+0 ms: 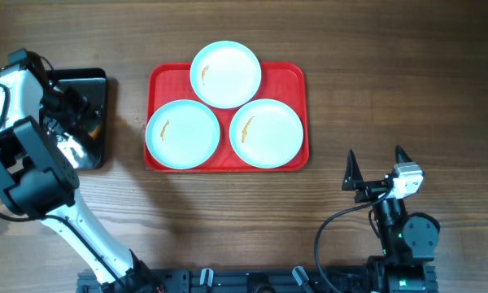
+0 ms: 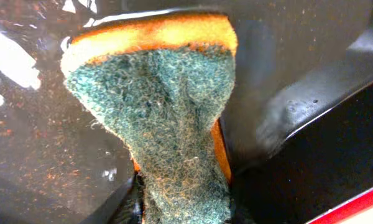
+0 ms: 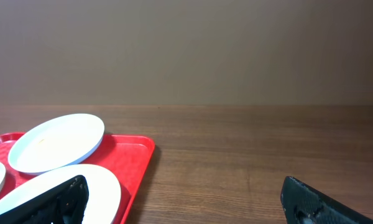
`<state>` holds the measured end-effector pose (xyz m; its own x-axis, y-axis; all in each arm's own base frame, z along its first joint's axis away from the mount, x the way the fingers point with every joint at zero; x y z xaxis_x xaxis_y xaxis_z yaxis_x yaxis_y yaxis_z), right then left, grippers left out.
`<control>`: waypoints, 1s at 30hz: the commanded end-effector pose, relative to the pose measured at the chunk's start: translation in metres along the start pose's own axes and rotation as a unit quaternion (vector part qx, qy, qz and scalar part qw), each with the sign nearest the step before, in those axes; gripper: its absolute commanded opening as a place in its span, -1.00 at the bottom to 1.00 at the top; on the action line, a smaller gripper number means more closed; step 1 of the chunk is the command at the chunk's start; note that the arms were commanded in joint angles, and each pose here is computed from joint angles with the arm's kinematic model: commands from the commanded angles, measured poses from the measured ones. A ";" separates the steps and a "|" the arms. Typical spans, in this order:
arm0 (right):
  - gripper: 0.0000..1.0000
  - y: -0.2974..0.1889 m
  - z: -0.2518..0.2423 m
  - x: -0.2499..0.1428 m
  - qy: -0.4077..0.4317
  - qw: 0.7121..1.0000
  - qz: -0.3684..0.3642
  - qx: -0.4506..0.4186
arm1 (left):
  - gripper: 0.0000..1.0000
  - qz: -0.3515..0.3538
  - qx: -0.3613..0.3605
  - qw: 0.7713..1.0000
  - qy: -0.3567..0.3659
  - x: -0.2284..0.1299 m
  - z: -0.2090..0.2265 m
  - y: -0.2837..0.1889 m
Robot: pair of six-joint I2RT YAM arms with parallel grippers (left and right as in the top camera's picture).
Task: Clean dirty plates on tray and stack at the side
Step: 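Scrub the black pan's surface with the sponge in the left gripper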
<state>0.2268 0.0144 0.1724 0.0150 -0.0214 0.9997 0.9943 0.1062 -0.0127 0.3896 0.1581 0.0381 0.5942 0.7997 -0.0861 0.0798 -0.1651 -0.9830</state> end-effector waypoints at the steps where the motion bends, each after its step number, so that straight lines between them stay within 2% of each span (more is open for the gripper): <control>1: 0.99 -0.001 -0.002 0.003 -0.007 1.000 -0.007 -0.006 | -0.29 -0.012 -0.005 1.000 0.006 0.000 -0.003 -0.010; 2: 1.00 -0.001 -0.002 0.003 -0.007 1.000 -0.007 -0.006 | -0.25 -0.011 -0.004 1.000 0.005 -0.001 -0.002 -0.009; 3: 0.99 -0.001 -0.002 0.003 -0.007 1.000 -0.007 -0.006 | -0.11 -0.010 -0.003 1.000 0.005 -0.002 -0.001 -0.008; 5: 1.00 -0.001 -0.002 0.003 -0.007 1.000 -0.007 -0.006 | 0.54 -0.005 -0.001 1.000 0.004 -0.004 0.001 -0.004; 7: 1.00 -0.001 -0.002 0.003 -0.007 1.000 -0.007 -0.006 | 0.66 0.001 0.002 1.000 0.003 -0.008 0.003 -0.001; 9: 0.99 -0.001 -0.002 0.003 -0.007 1.000 -0.007 -0.006 | 0.64 0.005 0.004 1.000 0.002 -0.010 0.005 0.002; 10: 1.00 -0.001 -0.002 0.003 -0.007 1.000 -0.007 -0.006 | 0.58 0.006 0.005 1.000 0.002 -0.010 0.006 0.004; 11: 0.99 -0.001 -0.002 0.003 -0.007 1.000 -0.007 -0.006 | 0.38 0.006 0.005 1.000 0.002 -0.010 0.006 0.005; 13: 1.00 -0.001 -0.002 0.003 -0.007 1.000 -0.007 -0.006 | -0.13 0.004 0.003 1.000 0.002 -0.009 0.005 0.005; 15: 0.99 -0.001 -0.002 0.003 -0.007 1.000 -0.007 -0.006 | -0.76 -0.002 0.000 1.000 0.003 -0.007 0.004 0.005; 16: 0.99 -0.001 -0.002 0.003 -0.007 1.000 -0.007 -0.006 | -0.92 -0.004 -0.001 1.000 0.003 -0.006 0.004 0.005; 25: 1.00 -0.001 -0.002 0.003 -0.007 1.000 -0.007 -0.006 | -0.92 -0.028 -0.013 1.000 0.005 -0.001 0.000 -0.015; 26: 0.99 -0.001 -0.002 0.003 -0.007 1.000 -0.007 -0.006 | -0.68 -0.037 -0.015 0.999 0.005 0.002 0.000 -0.021; 27: 1.00 -0.001 -0.002 0.003 -0.007 1.000 -0.007 -0.006 | -0.23 -0.047 -0.015 0.999 0.006 0.005 0.000 -0.024; 28: 0.99 -0.001 -0.002 0.003 -0.007 1.000 -0.007 -0.006 | 0.38 -0.056 -0.012 0.998 0.006 0.008 0.001 -0.026; 29: 1.00 -0.001 -0.002 0.003 -0.007 1.000 -0.007 -0.006 | 0.63 -0.066 -0.005 0.998 0.005 0.012 0.003 -0.027; 30: 1.00 -0.001 -0.002 0.003 -0.007 1.000 -0.007 -0.006 | 1.00 -0.076 0.002 0.997 0.005 0.015 0.005 -0.027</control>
<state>0.2268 0.0144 0.1724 0.0150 -0.0214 0.9997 0.9943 0.1062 -0.0127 0.3878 0.1601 0.0366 0.5944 0.8027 -0.0488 0.1073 -0.1392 -0.9844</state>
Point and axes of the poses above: each gripper's point midway between its finger pads, its own y axis out along the fingers, its own z axis along the line the jaws close on, x = y × z, the point moved 2 cm from there along -y, back along the fingers, and after that the axes turned 1 degree about -y, right-handed, at the moved point
